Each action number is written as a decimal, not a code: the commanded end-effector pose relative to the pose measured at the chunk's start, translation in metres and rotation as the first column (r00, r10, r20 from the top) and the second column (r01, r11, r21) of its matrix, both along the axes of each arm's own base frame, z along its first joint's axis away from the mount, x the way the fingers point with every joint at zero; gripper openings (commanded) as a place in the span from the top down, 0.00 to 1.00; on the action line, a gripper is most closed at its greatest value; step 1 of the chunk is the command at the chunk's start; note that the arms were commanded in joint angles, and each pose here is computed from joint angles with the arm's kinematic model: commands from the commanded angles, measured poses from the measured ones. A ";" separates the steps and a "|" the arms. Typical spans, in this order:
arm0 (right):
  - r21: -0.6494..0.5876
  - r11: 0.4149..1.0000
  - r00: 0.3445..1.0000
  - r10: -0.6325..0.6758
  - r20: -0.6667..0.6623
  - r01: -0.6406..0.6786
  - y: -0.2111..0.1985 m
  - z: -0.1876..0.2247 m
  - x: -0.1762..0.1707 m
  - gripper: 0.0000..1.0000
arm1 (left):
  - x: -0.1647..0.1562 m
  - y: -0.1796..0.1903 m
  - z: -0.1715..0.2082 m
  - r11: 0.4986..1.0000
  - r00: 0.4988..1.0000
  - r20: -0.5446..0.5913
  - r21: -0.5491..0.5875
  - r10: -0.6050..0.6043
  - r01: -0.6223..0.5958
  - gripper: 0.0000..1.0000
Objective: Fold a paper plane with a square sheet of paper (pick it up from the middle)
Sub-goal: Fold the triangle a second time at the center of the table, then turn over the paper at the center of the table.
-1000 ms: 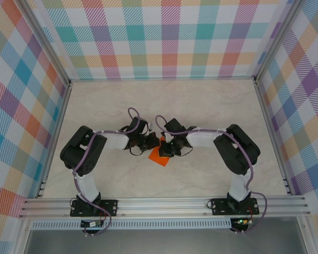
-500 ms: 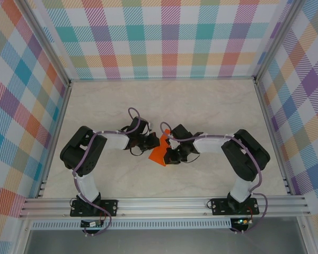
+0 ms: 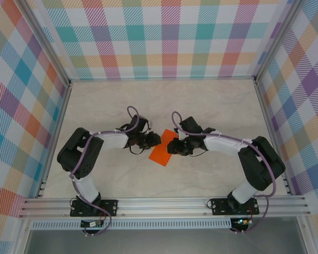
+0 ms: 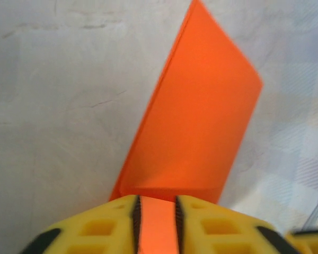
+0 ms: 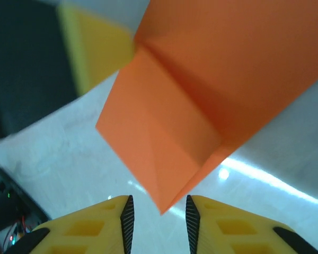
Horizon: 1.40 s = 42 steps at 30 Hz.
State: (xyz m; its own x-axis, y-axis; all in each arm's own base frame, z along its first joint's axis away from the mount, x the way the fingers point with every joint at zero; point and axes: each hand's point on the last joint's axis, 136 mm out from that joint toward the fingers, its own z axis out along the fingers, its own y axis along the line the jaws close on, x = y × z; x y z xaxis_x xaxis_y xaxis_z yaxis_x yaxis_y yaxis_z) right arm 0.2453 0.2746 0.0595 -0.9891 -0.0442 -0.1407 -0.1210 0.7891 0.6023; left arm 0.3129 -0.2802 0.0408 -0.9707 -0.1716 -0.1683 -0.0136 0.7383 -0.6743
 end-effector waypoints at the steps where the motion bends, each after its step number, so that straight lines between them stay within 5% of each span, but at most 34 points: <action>1: 0.008 0.999 0.999 -0.045 0.013 0.045 0.002 -0.001 0.025 0.60 | 0.002 0.002 0.031 0.999 0.998 0.035 -0.008 0.047 -0.046 0.67; 11: 0.067 0.996 0.997 0.060 -0.039 -0.057 0.017 -0.010 0.028 0.58 | -0.021 0.019 0.017 0.991 0.991 -0.034 -0.025 0.130 -0.131 0.66; 21: 0.033 0.999 0.998 0.009 -0.064 -0.007 0.010 -0.022 0.033 0.89 | -0.027 0.008 0.009 0.989 0.991 -0.081 -0.089 0.110 -0.117 0.63; 42: 0.027 0.999 0.998 -0.031 -0.056 0.032 -0.002 -0.021 0.032 0.90 | -0.030 -0.023 0.002 0.983 0.995 -0.101 -0.185 -0.006 -0.013 0.67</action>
